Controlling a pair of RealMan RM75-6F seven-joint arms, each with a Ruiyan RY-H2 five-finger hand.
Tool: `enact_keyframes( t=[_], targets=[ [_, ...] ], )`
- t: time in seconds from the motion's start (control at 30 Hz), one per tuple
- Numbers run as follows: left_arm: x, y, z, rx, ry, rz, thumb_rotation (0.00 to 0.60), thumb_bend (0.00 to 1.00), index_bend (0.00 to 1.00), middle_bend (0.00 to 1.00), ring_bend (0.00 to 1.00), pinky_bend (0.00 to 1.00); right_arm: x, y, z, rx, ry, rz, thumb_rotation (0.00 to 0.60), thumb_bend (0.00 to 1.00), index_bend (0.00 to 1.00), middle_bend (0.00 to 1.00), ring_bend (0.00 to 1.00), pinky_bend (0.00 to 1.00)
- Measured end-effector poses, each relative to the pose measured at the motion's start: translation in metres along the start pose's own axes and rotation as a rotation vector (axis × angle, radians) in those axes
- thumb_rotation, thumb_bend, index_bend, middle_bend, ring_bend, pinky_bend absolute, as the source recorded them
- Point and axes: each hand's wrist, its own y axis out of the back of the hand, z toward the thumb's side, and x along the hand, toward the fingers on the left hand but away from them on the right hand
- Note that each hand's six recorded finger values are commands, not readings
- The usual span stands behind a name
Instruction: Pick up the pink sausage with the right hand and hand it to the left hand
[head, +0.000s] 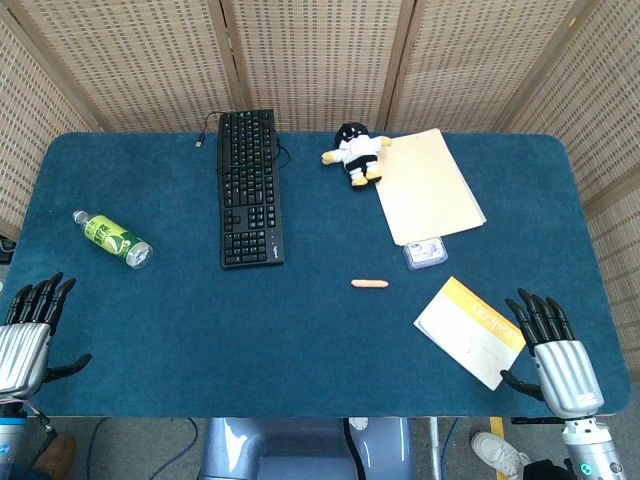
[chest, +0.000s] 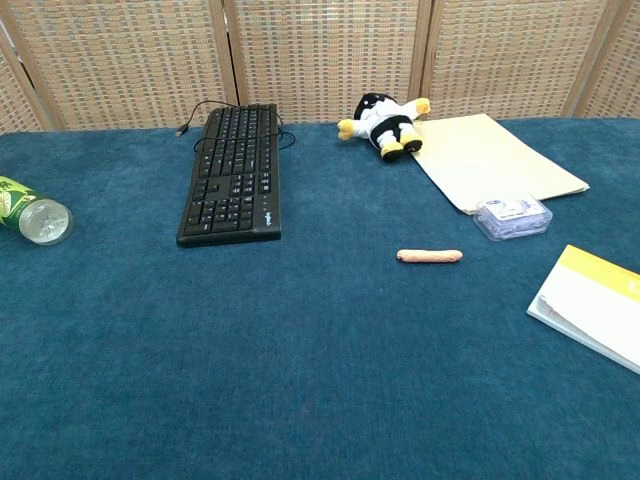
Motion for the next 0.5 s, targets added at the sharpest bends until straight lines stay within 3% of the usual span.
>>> enact_keyframes(
  t=[0.5],
  targets=[
    [0.003, 0.0, -0.001, -0.001, 0.002, 0.007, 0.6, 0.0, 0.0, 0.0, 0.0, 0.0, -0.013, -0.011, 0.008, -0.009, 0.021, 0.054, 0.6, 0.0, 0.0, 0.0, 0.0, 0.0]
  ],
)
